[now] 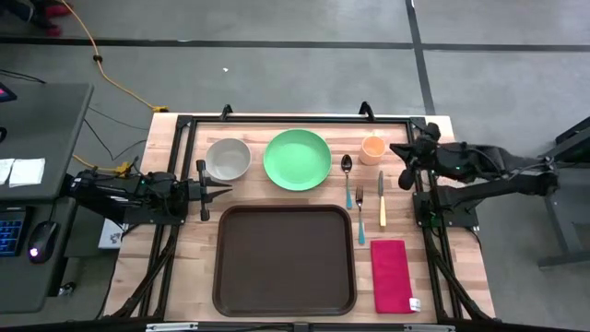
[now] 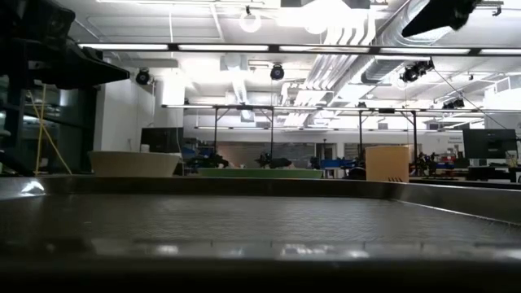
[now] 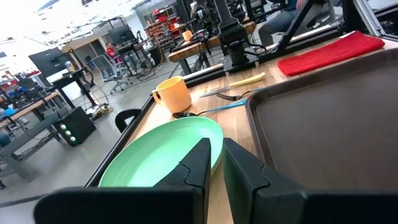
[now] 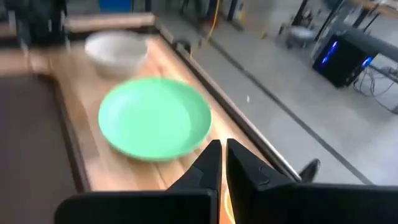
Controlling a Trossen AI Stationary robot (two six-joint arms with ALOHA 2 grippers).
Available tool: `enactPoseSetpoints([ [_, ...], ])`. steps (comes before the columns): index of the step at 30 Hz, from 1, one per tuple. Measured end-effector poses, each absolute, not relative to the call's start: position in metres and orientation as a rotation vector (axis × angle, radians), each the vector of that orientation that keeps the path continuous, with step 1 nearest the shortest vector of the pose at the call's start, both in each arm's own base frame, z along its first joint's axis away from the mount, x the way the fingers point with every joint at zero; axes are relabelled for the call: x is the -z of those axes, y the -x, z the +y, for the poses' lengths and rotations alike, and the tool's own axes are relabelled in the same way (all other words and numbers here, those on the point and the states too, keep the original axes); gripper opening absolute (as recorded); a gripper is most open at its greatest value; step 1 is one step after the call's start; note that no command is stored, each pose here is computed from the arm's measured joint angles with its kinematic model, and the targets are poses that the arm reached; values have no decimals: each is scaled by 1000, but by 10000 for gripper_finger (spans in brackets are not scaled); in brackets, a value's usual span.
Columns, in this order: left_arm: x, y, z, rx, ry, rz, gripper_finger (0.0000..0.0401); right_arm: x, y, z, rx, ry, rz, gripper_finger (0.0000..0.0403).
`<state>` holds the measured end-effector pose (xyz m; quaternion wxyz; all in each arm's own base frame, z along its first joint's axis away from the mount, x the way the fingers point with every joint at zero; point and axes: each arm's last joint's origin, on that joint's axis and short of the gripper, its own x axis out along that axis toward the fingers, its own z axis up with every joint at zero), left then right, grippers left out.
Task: Set up tray
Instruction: Put the orange cup on the brown serving tray
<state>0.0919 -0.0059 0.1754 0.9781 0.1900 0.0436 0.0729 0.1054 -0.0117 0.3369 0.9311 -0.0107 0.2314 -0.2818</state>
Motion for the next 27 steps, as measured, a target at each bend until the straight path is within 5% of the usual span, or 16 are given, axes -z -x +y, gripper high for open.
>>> enactPoseSetpoints([
  [16,-176,-92,-6,-147,-382,85,74,-340,-185,-39,543,190,1097,0],
  [27,-176,-92,-6,-148,-381,83,74,-320,-192,-81,548,114,1282,0],
])
